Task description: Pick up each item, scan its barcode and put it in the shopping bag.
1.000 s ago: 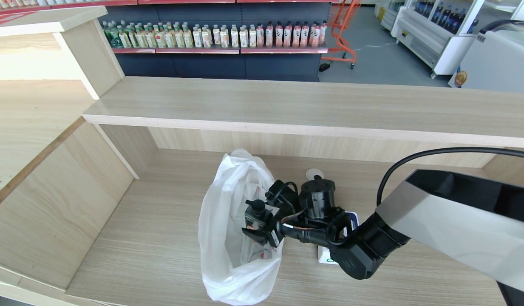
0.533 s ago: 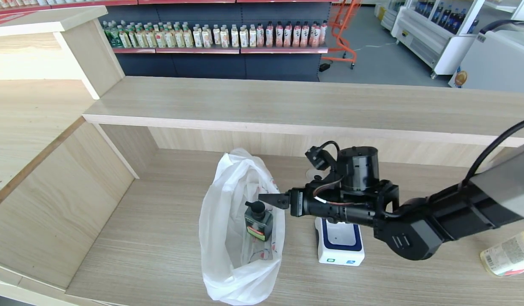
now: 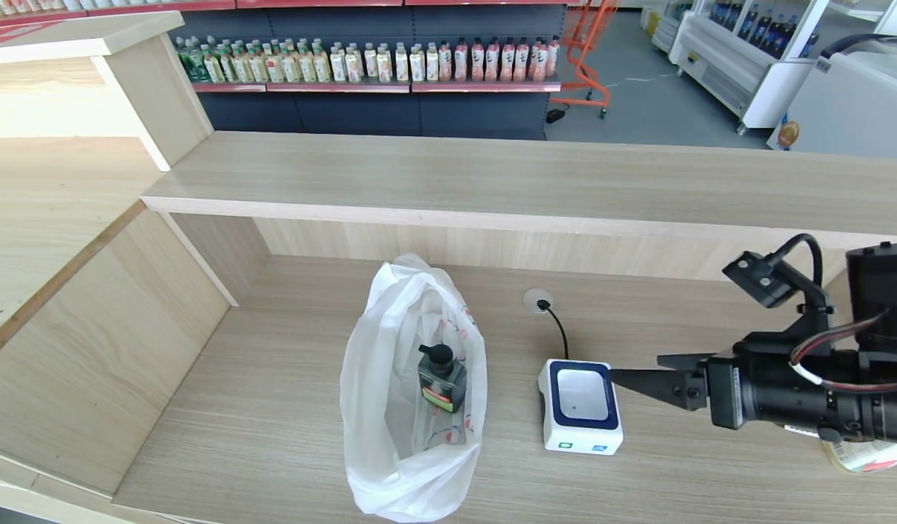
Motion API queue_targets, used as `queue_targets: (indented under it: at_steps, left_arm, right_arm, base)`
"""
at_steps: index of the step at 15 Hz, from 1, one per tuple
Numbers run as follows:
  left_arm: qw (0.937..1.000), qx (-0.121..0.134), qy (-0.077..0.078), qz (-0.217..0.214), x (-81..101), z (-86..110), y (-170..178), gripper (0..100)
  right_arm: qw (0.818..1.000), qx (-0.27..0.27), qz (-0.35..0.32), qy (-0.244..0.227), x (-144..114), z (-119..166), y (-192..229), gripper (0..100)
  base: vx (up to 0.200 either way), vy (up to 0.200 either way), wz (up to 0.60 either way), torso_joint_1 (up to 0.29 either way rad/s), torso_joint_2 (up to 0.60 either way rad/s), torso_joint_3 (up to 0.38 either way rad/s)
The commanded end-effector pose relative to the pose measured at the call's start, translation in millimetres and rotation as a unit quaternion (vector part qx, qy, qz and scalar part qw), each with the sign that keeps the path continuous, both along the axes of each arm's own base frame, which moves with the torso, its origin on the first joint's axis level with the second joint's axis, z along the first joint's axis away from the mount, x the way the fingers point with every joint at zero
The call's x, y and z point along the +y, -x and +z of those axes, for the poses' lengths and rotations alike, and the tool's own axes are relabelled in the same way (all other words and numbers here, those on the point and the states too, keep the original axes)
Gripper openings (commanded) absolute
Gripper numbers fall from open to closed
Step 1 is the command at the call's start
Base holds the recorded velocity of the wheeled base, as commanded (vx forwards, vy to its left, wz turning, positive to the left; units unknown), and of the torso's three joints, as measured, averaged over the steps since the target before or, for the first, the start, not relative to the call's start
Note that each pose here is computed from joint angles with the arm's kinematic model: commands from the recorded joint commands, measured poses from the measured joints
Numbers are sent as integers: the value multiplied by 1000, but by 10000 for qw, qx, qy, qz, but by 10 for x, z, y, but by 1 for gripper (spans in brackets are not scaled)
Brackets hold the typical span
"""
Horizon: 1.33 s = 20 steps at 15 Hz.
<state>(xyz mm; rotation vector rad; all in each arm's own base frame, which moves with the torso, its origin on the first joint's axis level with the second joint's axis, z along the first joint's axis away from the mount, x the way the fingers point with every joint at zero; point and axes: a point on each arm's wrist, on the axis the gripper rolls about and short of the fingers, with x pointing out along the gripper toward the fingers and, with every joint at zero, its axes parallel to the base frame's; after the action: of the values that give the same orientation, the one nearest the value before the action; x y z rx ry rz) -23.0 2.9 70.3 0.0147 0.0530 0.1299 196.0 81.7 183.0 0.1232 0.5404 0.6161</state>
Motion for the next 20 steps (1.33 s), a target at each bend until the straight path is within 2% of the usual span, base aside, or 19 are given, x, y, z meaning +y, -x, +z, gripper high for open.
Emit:
queue_targets:
  at_steps: [1,6,10,18,20]
  left_arm:
    - [10000,-1,3,1,0,0,0,100]
    - [10000,5,10,1,0,0,-1,100]
    - [10000,-3,18,2,0,0,0,100]
    - [10000,-4,25,2,0,0,0,100]
    - [10000,-3,18,2,0,0,0,100]
  right_arm:
    - [9975,-292,-630,137,-268,39,110,100]
    - [9967,-380,-698,163,-338,86,235,100]
    - [9970,-288,-644,326,-355,25,295,100]
    - [9970,-245,-656,344,-359,4,298,100]
    - [9970,-230,-656,348,-359,-3,297,100]
  base:
    - [0,0,0,0,0,0]
    - [0,0,0,0,0,0]
    - [-200,0,0,6,5,0]
    - [0,0,0,0,0,0]
    - [-200,0,0,10,2,0]
